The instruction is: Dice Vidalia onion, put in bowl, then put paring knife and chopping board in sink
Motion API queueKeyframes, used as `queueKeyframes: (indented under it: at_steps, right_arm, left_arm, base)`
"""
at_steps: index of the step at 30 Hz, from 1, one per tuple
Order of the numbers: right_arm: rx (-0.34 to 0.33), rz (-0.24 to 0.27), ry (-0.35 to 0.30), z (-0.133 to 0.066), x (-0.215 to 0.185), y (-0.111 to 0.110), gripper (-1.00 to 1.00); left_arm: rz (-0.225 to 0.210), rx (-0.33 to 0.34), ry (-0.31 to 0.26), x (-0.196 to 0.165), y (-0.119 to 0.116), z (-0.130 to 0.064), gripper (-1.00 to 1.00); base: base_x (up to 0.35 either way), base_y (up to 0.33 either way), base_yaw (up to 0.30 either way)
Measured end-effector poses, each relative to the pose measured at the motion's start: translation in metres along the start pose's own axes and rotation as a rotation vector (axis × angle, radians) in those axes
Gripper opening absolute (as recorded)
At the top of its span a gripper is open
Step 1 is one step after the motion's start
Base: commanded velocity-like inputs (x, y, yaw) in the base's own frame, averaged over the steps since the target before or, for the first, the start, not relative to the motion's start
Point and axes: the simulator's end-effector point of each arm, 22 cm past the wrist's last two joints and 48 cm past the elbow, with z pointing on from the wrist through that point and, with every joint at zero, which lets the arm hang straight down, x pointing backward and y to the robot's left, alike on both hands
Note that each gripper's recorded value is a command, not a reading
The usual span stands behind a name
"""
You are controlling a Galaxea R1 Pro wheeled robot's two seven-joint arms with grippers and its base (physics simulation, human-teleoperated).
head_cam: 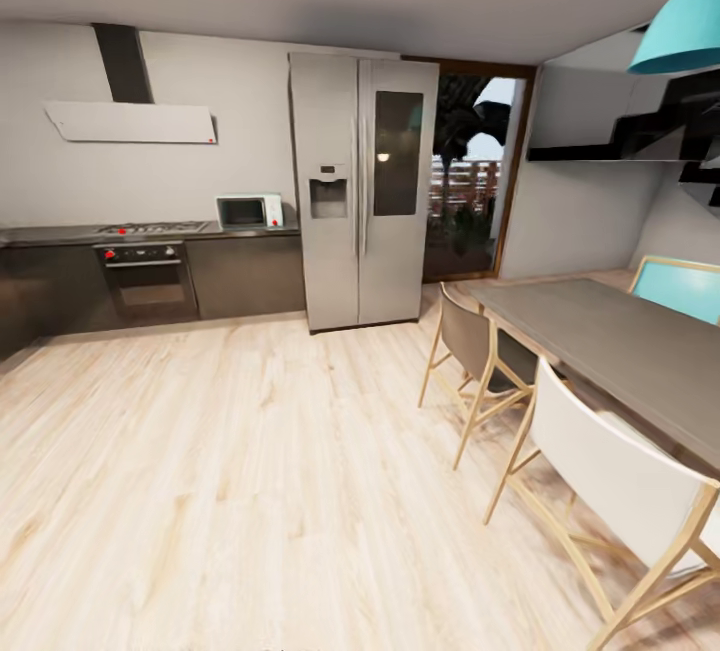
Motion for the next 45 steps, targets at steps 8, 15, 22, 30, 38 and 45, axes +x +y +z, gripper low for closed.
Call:
queueKeyframes:
  at_steps: [8,15,22,30,38,45]
  right_arm:
    - [0.0,0.0,0.0,0.0,0.0001,-0.0001,1.0]
    - [0.0,0.0,0.0,0.0,0.0001,-0.0001,1.0]
    - [0.0,0.0,0.0,0.0,0.0001,-0.0001,1.0]
    - [0.0,0.0,0.004,-0.0002,0.0015,0.0,1.0]
    - [0.0,0.0,0.008,-0.0005,0.0032,0.0003,1.0]
    - [0.0,0.0,0.012,-0.0008,0.0048,0.0003,1.0]
  left_arm:
    - [0.0,0.001,0.0,0.0,-0.0002,0.0,1.0]
    - [0.0,0.001,0.001,0.0006,-0.0001,-0.0002,1.0]
    - [0.0,0.0,0.0,0.0003,0.0,-0.0001,1.0]
    - [0.0,0.0,0.004,0.0015,0.0,-0.0001,1.0]
    - [0.0,0.0,0.009,0.0036,0.0,-0.0006,1.0]
    - [0.0,0.0,0.012,0.0053,0.0,-0.0008,1.0]
  base:
    - [0.0,0.0,0.282]
    - [0.0,0.0,0.282]
    - [0.0,0.0,0.282]
    - [0.0,0.0,0.282]
    - [0.096,0.0,0.281]
    - [0.276,0.0,0.281]
